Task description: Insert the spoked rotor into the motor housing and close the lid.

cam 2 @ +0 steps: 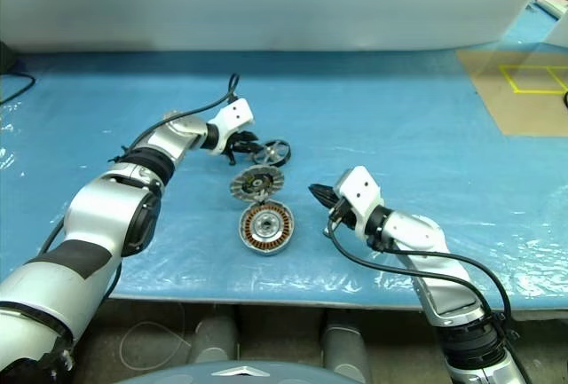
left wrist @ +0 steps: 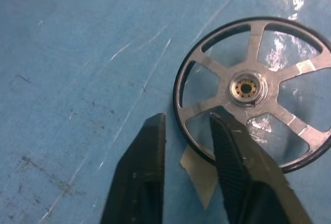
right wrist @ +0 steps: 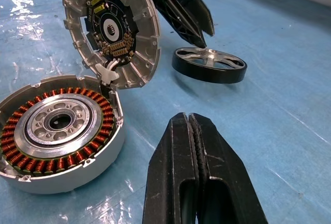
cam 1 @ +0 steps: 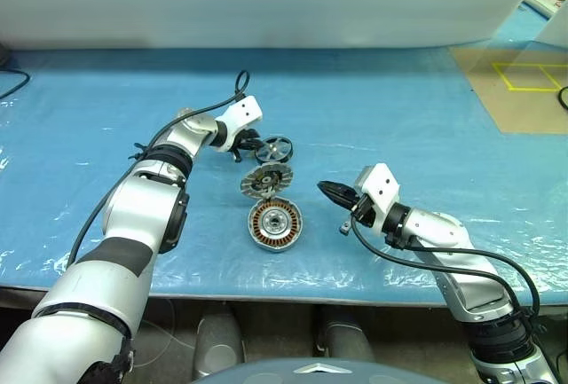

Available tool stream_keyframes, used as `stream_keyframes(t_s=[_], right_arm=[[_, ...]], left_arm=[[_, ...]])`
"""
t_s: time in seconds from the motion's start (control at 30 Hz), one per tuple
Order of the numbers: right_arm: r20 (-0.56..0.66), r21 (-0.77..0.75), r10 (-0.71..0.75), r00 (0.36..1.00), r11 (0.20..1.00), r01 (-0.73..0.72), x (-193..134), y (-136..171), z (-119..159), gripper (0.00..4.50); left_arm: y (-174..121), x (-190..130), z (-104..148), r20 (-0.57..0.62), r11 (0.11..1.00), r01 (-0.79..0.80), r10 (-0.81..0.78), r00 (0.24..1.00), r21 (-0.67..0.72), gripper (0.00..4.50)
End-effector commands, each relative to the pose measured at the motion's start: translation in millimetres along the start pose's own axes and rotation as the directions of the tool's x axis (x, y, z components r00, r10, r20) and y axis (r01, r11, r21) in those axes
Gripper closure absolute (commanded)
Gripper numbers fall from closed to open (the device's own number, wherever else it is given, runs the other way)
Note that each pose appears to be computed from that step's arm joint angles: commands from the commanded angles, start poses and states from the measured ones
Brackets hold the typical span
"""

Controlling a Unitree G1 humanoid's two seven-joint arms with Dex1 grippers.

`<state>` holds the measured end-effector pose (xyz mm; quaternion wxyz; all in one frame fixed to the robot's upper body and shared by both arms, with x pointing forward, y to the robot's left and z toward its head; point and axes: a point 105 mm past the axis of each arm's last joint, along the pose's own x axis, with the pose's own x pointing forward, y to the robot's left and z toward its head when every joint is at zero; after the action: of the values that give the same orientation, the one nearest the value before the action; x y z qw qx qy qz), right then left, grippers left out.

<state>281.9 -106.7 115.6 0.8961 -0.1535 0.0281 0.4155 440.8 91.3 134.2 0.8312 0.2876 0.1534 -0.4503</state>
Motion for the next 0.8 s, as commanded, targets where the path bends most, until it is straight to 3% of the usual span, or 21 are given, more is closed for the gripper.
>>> stream_keyframes(t_s=[0.03,0.27,0.43,0.8], right_arm=[[0.035,-0.032,0.007,0.999,0.999,-0.006,-1.6,1.9,9.8,4.50],[0.027,-0.034,0.008,1.000,0.999,-0.007,-2.2,1.8,7.8,4.50],[0.022,-0.034,0.007,1.000,0.999,-0.007,-2.3,1.7,6.9,4.50],[0.014,-0.029,-0.002,1.000,1.000,0.002,-4.0,4.6,4.3,4.50]], left_arm=[[10.7,-9.2,23.4,0.049,0.999,-0.008,0.006,0.999,0.037,2.06],[4.9,-6.7,40.1,0.094,0.999,0.049,-0.050,0.994,0.010,2.06],[-9.2,2.1,42.9,0.075,0.991,0.130,-0.129,0.989,-0.007,2.06],[-12.9,7.1,41.0,-0.012,0.989,0.137,-0.137,0.991,0.063,2.06]])
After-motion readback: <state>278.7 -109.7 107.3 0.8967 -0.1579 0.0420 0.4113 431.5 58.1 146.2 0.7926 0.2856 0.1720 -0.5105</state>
